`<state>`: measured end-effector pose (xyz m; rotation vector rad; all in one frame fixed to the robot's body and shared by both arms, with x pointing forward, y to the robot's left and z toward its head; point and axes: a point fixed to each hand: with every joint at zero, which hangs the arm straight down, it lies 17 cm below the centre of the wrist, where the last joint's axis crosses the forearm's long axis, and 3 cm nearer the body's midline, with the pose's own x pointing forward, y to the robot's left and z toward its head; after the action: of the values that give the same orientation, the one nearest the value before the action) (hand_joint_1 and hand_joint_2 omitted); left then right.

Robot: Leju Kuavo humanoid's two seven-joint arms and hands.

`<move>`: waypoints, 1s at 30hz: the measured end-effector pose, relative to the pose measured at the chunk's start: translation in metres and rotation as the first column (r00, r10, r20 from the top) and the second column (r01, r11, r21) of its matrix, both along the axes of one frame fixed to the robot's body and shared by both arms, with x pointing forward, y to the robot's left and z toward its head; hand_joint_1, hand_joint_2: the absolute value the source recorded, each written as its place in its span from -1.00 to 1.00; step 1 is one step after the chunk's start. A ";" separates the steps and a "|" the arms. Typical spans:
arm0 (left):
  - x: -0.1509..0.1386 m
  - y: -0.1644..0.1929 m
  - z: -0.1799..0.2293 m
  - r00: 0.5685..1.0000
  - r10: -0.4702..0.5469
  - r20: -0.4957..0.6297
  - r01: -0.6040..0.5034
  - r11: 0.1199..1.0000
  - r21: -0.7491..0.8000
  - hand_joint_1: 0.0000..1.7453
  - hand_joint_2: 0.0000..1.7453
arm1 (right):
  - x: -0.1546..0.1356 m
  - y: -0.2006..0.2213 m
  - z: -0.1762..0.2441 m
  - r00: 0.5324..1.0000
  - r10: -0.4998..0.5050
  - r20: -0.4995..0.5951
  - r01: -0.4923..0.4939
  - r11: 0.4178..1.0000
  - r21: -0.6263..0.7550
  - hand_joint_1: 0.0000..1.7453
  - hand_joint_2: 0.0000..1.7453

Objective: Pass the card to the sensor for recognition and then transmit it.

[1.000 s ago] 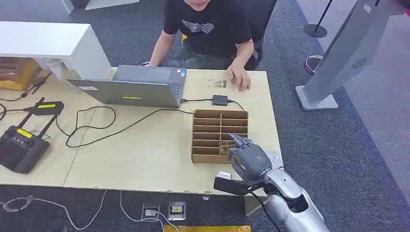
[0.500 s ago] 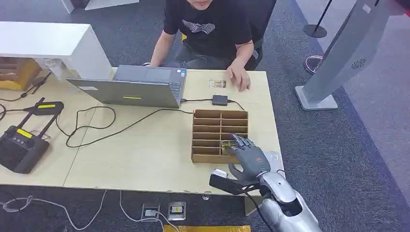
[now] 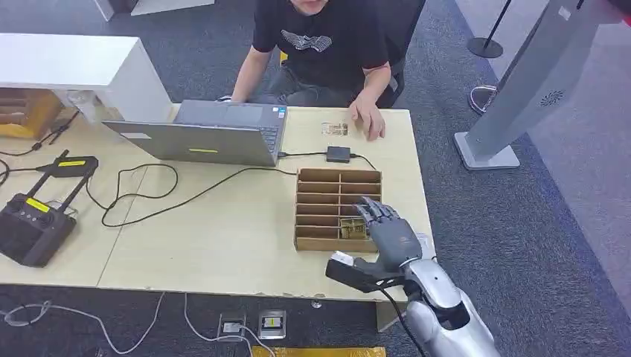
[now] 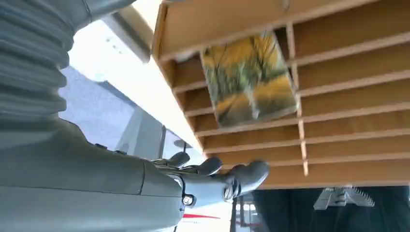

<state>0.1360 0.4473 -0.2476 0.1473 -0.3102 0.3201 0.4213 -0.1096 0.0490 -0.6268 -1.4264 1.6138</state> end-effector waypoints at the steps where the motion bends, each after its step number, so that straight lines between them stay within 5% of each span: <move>1: 0.000 0.000 0.000 1.000 0.002 0.000 -0.002 1.000 0.000 -1.00 -1.00 | 0.003 -0.002 0.005 1.000 -0.002 0.008 0.002 1.000 0.000 -1.00 1.00; 18: 0.000 0.002 0.001 1.000 0.001 0.002 -0.001 1.000 -0.005 -1.00 -1.00 | 0.034 -0.019 0.083 0.994 -0.021 0.106 0.018 1.000 0.025 -1.00 1.00; 30: 0.001 -0.001 0.002 0.999 -0.035 0.010 0.036 0.999 -0.017 -1.00 -1.00 | 0.032 -0.020 0.057 0.996 0.005 0.090 -0.004 1.000 -0.012 -1.00 1.00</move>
<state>0.1371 0.4464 -0.2459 0.1236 -0.3191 0.2883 0.4532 -0.1291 0.1065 -0.7113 -1.4847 1.6161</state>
